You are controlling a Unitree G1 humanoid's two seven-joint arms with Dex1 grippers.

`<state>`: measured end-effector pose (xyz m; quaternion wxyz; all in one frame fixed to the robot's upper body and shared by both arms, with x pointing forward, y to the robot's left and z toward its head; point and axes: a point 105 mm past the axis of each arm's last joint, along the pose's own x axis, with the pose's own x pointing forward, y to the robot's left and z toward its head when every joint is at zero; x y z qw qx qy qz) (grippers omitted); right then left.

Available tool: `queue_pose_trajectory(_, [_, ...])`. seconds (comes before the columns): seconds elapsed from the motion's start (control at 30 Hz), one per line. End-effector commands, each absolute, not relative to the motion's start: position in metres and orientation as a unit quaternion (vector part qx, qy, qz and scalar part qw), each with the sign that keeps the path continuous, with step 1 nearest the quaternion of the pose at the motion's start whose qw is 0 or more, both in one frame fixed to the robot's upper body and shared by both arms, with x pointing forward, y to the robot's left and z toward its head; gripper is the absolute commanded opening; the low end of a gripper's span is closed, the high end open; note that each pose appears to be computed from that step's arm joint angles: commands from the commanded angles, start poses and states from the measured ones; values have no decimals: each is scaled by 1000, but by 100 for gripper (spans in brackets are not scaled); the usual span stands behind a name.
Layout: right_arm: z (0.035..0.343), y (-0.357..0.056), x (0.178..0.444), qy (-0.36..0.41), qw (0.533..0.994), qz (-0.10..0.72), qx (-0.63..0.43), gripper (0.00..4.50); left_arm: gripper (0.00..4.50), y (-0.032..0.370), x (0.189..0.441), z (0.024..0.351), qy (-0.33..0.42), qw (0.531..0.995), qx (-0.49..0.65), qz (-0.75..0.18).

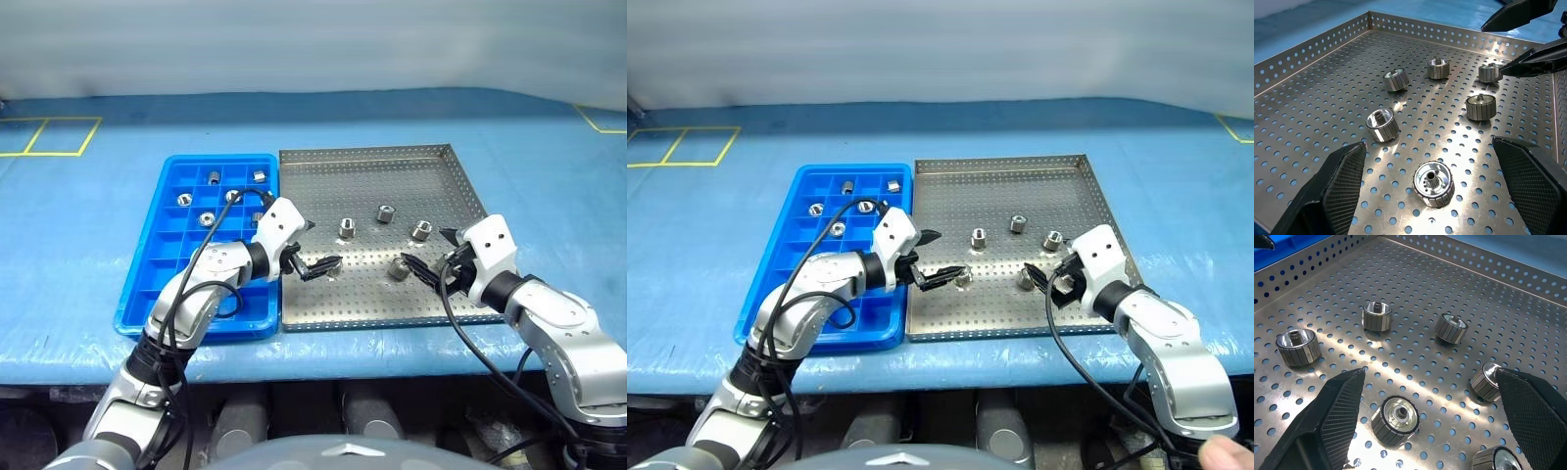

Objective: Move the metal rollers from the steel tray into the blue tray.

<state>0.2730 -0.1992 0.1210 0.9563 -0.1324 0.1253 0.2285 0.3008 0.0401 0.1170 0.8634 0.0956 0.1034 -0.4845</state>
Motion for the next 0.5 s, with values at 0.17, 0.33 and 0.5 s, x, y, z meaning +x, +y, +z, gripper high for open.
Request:
queue_pose_trajectory(0.17, [132, -188, 275, 96, 956, 238, -141, 448, 450, 41, 299, 126, 82, 864, 102, -486])
queue_pose_trajectory(0.33, [130, -187, 276, 96, 955, 243, -142, 448, 450, 42, 300, 129, 76, 868, 101, -480])
queue_pose_trajectory(0.5, [133, -188, 281, 88, 957, 239, -140, 448, 450, 46, 302, 130, 77, 871, 106, -474])
